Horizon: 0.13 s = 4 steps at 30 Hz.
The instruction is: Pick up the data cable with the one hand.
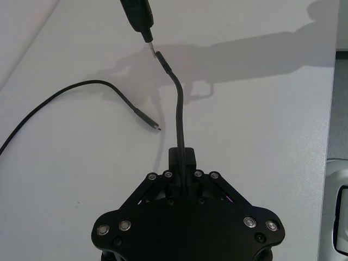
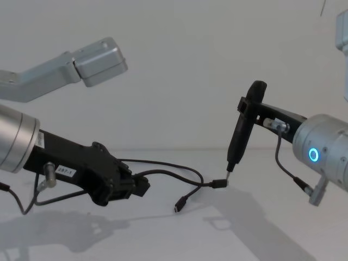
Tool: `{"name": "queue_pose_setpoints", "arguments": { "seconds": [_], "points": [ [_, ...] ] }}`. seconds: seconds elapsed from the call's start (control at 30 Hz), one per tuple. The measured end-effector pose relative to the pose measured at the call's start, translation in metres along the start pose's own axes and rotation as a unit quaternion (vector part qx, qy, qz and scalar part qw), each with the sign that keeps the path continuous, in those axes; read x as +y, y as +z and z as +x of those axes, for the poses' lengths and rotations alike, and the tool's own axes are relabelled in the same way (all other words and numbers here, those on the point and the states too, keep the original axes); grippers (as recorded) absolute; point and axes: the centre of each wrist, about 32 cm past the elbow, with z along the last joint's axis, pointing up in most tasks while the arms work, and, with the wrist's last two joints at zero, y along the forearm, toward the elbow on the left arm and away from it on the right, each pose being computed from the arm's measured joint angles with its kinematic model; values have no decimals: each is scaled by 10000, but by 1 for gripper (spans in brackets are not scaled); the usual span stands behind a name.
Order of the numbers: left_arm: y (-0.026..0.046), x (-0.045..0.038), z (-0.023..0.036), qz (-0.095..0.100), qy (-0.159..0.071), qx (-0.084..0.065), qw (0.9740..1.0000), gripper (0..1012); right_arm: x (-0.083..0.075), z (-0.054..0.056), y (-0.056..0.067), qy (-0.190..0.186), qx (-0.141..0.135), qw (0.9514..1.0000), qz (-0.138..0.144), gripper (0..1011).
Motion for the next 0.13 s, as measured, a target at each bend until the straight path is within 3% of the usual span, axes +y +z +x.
{"name": "queue_pose_setpoints", "arguments": {
  "seconds": [0.13],
  "points": [
    [0, 0, 0, 0, 0, 0, 10000, 35, 0, -3, 3, 0, 11, 10000, -4, 279]
  ]
}}
